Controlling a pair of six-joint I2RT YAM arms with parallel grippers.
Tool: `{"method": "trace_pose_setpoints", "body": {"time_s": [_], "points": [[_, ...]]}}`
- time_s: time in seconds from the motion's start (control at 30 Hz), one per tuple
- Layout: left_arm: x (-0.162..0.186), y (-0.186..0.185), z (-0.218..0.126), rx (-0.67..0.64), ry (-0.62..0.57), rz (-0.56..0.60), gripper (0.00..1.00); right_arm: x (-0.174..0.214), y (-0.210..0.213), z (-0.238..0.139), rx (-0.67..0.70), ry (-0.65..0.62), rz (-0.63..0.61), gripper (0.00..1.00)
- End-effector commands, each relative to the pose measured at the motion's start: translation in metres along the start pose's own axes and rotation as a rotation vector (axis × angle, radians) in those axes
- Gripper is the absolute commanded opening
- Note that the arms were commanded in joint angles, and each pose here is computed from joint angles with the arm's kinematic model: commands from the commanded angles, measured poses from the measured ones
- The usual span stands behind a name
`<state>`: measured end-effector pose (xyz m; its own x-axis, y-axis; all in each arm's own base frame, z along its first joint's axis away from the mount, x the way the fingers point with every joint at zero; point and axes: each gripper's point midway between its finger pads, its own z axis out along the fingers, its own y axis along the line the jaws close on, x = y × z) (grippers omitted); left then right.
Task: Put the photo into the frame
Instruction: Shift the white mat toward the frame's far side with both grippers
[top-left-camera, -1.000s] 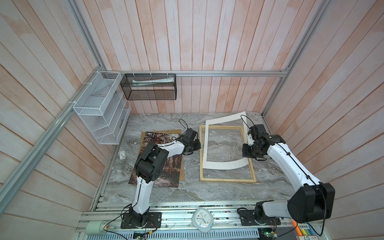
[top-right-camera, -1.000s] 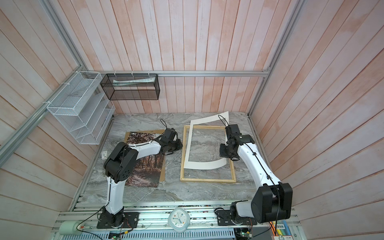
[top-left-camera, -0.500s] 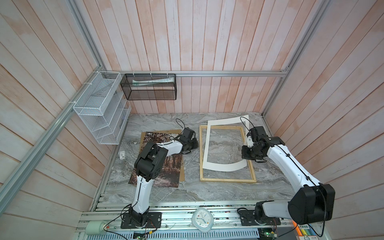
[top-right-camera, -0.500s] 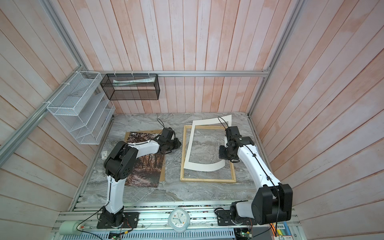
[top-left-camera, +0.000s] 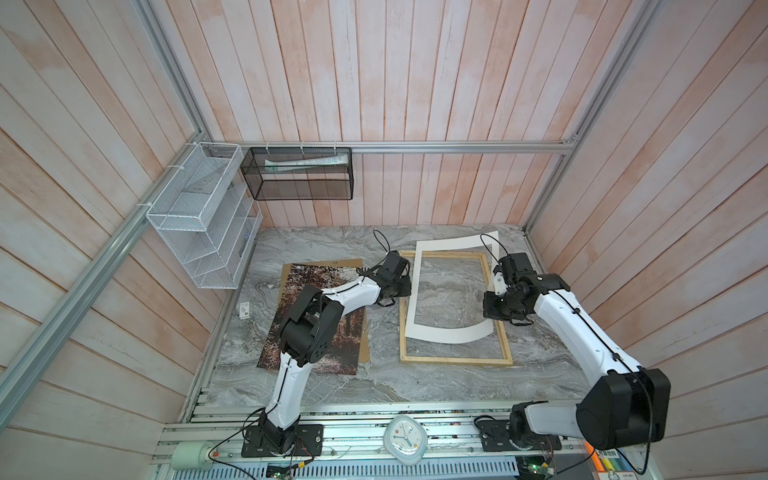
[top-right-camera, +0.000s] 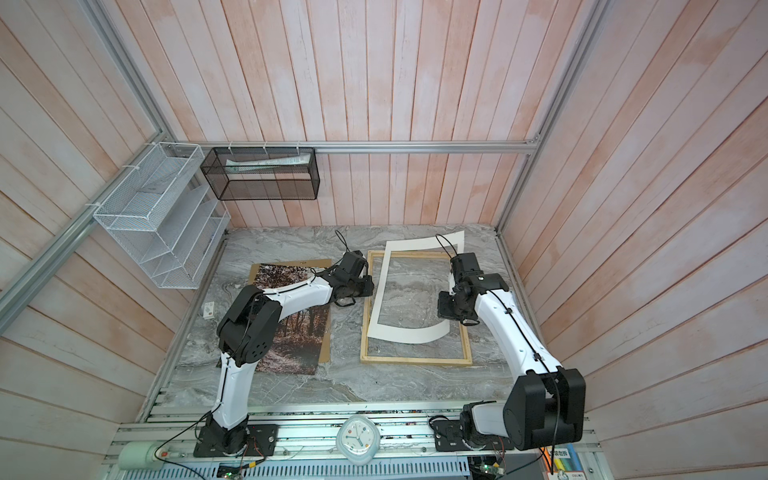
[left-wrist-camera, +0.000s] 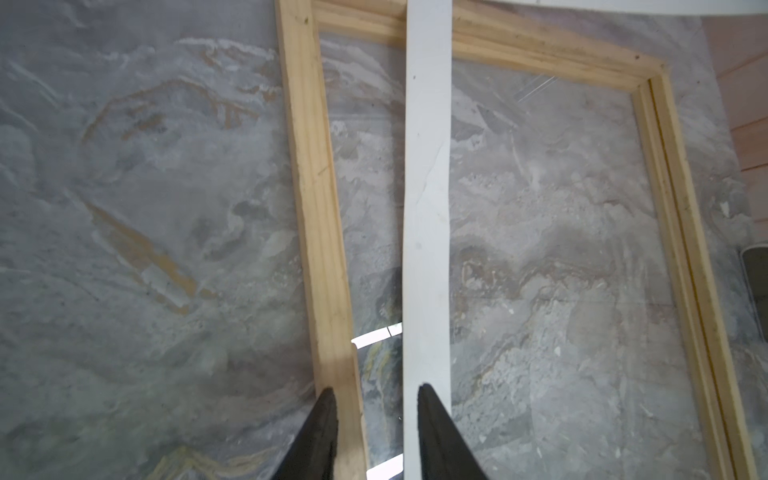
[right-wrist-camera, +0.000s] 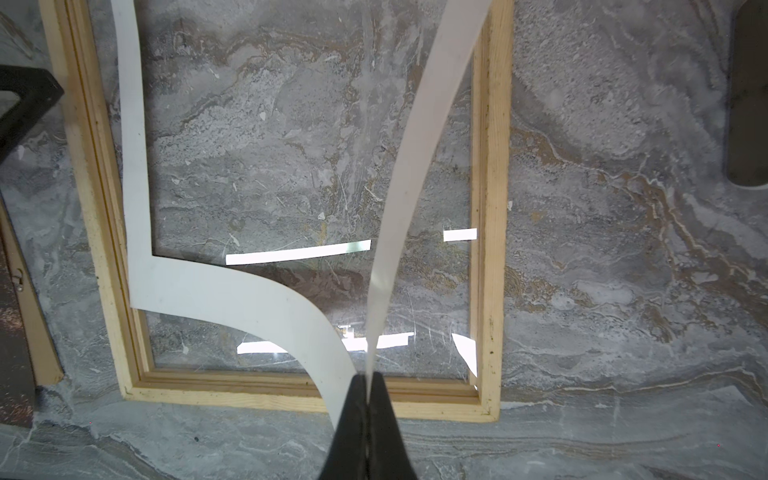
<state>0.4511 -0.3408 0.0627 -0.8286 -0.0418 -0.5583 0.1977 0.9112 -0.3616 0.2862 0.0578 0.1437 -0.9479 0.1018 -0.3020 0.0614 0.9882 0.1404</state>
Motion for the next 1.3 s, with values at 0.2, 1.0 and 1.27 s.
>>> {"method": "trace_pose_setpoints", "body": {"time_s": [0.2,1.0,1.27], "points": [[0.008,0.032,0.019,-0.185,0.073,0.036,0.29,0.006,0.004,-0.003,-0.02,0.006,-0.013,0.0],[-0.035,0.069,0.039,-0.209,0.001,-0.027,0.19,0.008,0.03,-0.003,-0.127,0.027,-0.064,0.0],[-0.055,0.074,0.043,-0.191,-0.038,0.01,0.19,0.014,0.041,-0.008,-0.181,0.025,-0.087,0.0]]}}
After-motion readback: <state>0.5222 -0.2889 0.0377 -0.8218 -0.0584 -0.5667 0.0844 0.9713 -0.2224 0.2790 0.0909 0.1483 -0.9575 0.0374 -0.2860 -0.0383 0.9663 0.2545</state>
